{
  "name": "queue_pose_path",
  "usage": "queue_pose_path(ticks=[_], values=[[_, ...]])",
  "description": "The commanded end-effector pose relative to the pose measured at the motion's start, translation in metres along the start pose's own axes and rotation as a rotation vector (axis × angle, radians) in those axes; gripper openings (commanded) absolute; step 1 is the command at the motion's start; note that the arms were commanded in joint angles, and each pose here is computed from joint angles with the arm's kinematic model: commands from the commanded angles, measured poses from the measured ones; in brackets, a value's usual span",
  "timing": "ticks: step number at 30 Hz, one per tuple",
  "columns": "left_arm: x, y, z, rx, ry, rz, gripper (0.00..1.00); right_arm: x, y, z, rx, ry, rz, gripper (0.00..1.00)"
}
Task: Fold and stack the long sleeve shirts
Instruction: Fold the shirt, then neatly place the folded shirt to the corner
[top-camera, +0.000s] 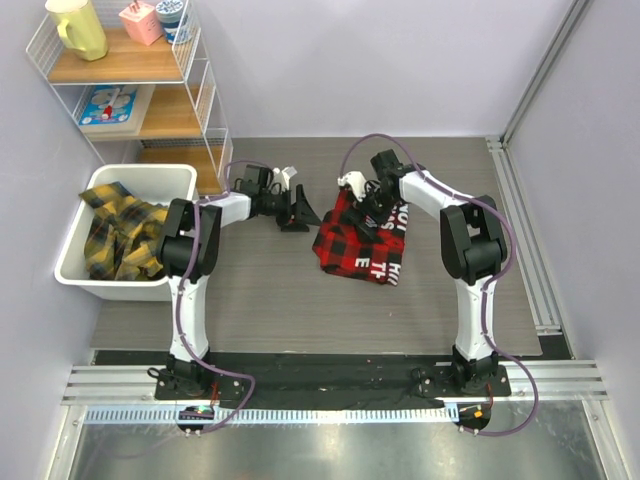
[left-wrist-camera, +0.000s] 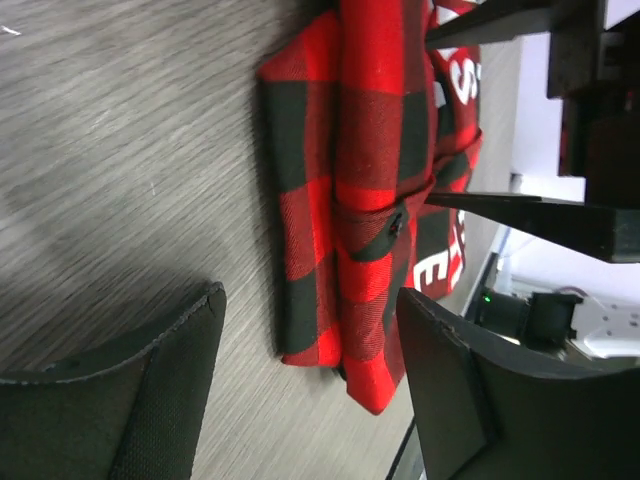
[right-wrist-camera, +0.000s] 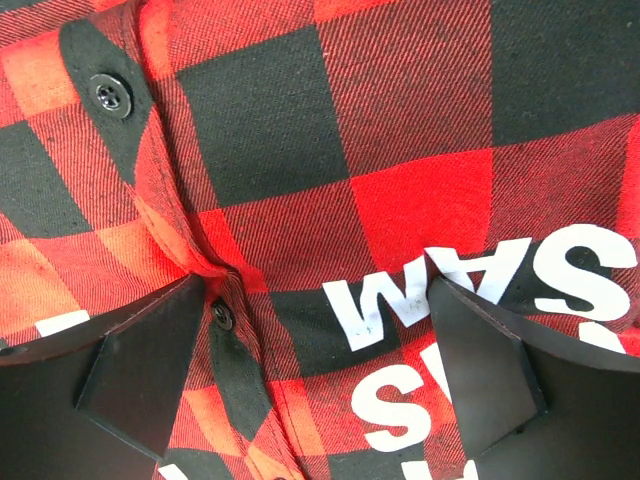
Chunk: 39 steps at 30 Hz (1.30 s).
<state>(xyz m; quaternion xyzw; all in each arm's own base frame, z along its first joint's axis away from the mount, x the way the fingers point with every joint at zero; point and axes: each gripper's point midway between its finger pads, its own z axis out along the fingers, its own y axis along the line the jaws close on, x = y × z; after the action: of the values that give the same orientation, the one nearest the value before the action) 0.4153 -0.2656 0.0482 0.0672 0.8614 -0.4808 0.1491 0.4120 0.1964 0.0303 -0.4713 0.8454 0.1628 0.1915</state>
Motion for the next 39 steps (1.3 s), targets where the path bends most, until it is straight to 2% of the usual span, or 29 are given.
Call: queue_pose_path(ticks=[1, 10, 14, 20, 25, 28, 29, 31, 32, 33, 35, 36, 37, 38, 39], values=[[0.011, 0.001, 0.004, 0.045, 0.031, -0.032, 0.70, 0.008, 0.015, 0.024, -0.111, -0.007, -0.094, 1.00], [0.051, 0.016, 0.023, 0.071, 0.120, -0.166, 0.61, -0.006, 0.020, 0.029, -0.176, -0.036, -0.115, 1.00], [0.060, 0.020, 0.032, 0.069, 0.113, -0.197, 0.58, -0.009, 0.022, 0.030, -0.185, -0.038, -0.113, 1.00], [0.042, 0.014, 0.040, 0.119, 0.024, -0.222, 0.57, -0.011, 0.025, 0.032, -0.192, -0.035, -0.098, 1.00], [0.031, 0.013, 0.052, 0.139, 0.004, -0.209, 0.55, -0.015, 0.030, 0.034, -0.197, -0.037, -0.081, 1.00], [0.026, 0.016, 0.062, 0.128, -0.001, -0.195, 0.45, -0.015, 0.028, 0.037, -0.167, -0.022, -0.094, 1.00], [0.026, 0.019, 0.062, 0.118, 0.005, -0.212, 0.31, -0.016, 0.027, 0.037, -0.156, -0.021, -0.075, 1.00], [0.016, 0.017, 0.058, 0.102, -0.004, -0.200, 0.16, -0.019, 0.020, 0.031, -0.111, -0.020, -0.056, 1.00], [0.022, 0.025, 0.050, 0.049, 0.029, -0.208, 0.06, -0.020, 0.017, 0.027, -0.094, -0.020, -0.036, 1.00], [0.017, 0.022, 0.044, 0.028, 0.030, -0.169, 0.01, -0.019, 0.009, 0.019, -0.076, -0.030, 0.024, 1.00], [-0.018, 0.007, 0.023, -0.061, -0.002, -0.048, 0.00, -0.026, -0.001, -0.007, -0.049, -0.079, 0.106, 1.00], [-0.001, 0.011, 0.008, -0.139, 0.105, 0.018, 0.00, -0.021, -0.014, -0.024, -0.030, -0.109, 0.215, 1.00], [-0.041, -0.003, -0.006, -0.214, 0.041, 0.134, 0.00, -0.025, -0.022, -0.047, -0.015, -0.158, 0.260, 1.00], [-0.051, -0.007, -0.014, -0.252, 0.042, 0.191, 0.00, -0.020, -0.022, -0.058, -0.033, -0.186, 0.313, 1.00], [-0.040, -0.003, -0.027, -0.314, 0.132, 0.220, 0.00, -0.016, -0.026, -0.069, -0.033, -0.204, 0.381, 1.00]])
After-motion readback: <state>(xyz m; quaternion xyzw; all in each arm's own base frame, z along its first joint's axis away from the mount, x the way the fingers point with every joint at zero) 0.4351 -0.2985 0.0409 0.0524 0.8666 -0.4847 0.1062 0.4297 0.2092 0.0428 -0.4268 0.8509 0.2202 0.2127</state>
